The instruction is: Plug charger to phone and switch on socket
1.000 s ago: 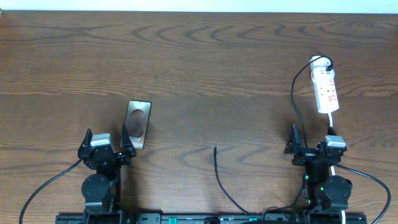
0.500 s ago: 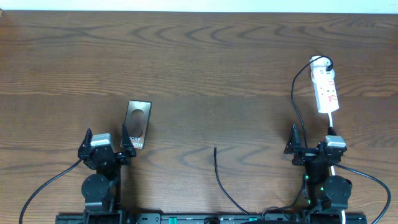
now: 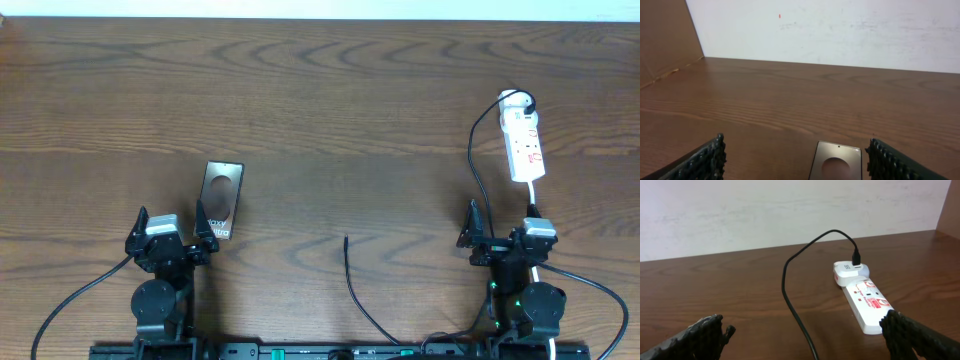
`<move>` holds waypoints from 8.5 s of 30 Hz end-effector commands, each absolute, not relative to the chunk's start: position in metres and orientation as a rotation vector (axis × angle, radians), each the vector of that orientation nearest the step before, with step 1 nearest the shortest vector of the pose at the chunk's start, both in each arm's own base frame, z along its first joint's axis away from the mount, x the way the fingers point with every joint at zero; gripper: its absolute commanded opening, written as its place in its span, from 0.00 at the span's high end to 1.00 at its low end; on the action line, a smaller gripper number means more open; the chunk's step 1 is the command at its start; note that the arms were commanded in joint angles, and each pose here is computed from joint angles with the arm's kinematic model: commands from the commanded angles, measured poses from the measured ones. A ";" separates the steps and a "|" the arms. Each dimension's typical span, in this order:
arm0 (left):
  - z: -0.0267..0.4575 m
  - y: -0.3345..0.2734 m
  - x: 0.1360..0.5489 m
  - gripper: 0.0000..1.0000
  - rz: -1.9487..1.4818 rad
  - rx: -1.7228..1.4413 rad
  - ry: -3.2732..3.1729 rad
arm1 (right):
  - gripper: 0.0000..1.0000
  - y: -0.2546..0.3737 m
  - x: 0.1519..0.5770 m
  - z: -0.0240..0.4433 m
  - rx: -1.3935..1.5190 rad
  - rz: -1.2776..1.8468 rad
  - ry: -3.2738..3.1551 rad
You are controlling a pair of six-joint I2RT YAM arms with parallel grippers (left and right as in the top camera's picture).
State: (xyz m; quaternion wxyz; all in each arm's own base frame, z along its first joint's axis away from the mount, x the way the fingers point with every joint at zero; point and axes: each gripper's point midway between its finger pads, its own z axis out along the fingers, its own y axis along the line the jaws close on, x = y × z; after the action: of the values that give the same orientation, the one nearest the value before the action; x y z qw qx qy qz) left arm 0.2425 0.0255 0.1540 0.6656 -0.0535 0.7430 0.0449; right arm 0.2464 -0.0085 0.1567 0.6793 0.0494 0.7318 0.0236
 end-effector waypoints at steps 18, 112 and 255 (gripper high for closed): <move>0.224 0.032 0.241 0.13 0.243 -0.028 1.645 | 0.01 -0.006 0.246 0.156 0.094 0.055 1.646; 0.022 -0.007 0.315 0.01 -0.140 0.039 3.130 | 0.01 -0.006 0.246 0.156 0.094 0.055 1.646; -0.016 -0.009 0.305 0.22 0.013 0.178 3.083 | 0.01 -0.006 0.246 0.156 0.094 0.055 1.646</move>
State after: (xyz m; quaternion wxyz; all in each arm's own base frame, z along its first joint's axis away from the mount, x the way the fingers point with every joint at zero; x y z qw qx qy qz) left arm 0.3191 -0.0122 -0.0043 0.0518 0.0532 0.9972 -0.0023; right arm 0.2464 -0.0083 0.1565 0.6790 0.0489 0.7321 0.0241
